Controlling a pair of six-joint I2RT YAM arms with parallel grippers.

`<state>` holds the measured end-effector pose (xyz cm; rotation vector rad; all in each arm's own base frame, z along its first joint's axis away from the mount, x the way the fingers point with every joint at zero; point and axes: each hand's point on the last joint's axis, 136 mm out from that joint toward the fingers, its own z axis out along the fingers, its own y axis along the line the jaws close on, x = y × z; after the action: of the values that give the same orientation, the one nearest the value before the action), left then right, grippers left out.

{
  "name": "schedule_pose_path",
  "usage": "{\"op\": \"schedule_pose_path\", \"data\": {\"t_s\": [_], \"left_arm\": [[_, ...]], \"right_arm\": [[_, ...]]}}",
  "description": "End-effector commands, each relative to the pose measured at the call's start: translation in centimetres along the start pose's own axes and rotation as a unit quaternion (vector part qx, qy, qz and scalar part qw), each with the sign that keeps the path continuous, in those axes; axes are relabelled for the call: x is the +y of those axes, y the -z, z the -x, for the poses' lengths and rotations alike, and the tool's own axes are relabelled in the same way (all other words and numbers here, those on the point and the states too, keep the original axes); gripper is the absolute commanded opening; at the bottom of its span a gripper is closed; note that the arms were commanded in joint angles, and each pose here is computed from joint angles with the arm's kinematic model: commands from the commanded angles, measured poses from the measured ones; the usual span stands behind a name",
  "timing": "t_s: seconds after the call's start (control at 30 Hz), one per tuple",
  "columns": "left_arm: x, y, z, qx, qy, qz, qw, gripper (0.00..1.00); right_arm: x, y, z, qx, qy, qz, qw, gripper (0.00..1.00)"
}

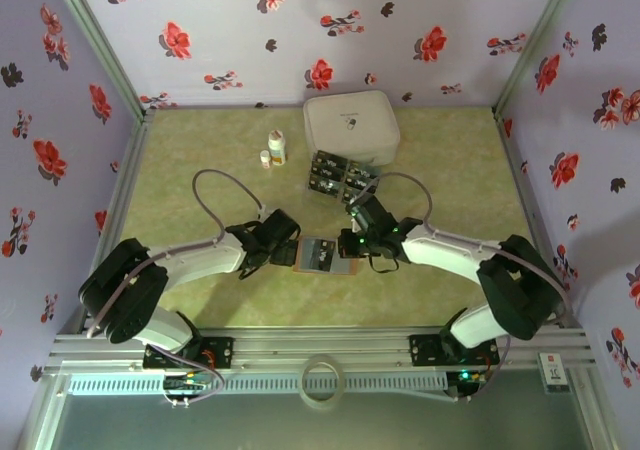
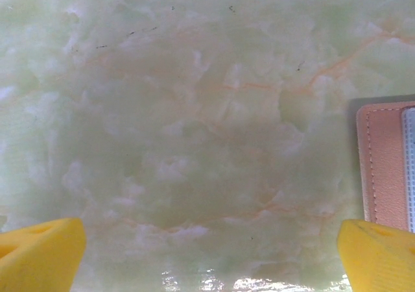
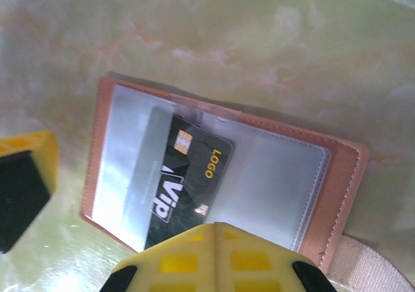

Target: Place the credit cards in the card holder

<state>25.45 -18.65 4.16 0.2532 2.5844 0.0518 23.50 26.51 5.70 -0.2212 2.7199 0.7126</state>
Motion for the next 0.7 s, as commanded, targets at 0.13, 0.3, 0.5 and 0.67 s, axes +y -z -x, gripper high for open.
{"op": "schedule_pose_path", "data": {"t_s": [0.13,0.3,0.5,0.67], "left_arm": [[0.6,-0.8,0.0,0.014,-0.029,0.028,0.999,1.0],[0.6,-1.1,-0.2,0.018,-0.036,0.031,0.999,1.0],[0.5,-1.2,-0.2,0.019,-0.037,0.031,0.999,1.0],[0.5,-1.3,-0.2,0.019,-0.037,0.031,0.999,1.0]], "right_arm": [[-1.1,-1.0,-0.2,0.016,0.019,-0.055,0.998,0.0],[-1.0,-1.3,-0.1,0.018,0.019,-0.057,0.998,0.0],[-0.8,-1.9,0.0,0.021,0.019,-0.055,0.998,0.0],[-0.4,-2.5,0.0,0.026,0.02,-0.051,0.998,0.0]]}}
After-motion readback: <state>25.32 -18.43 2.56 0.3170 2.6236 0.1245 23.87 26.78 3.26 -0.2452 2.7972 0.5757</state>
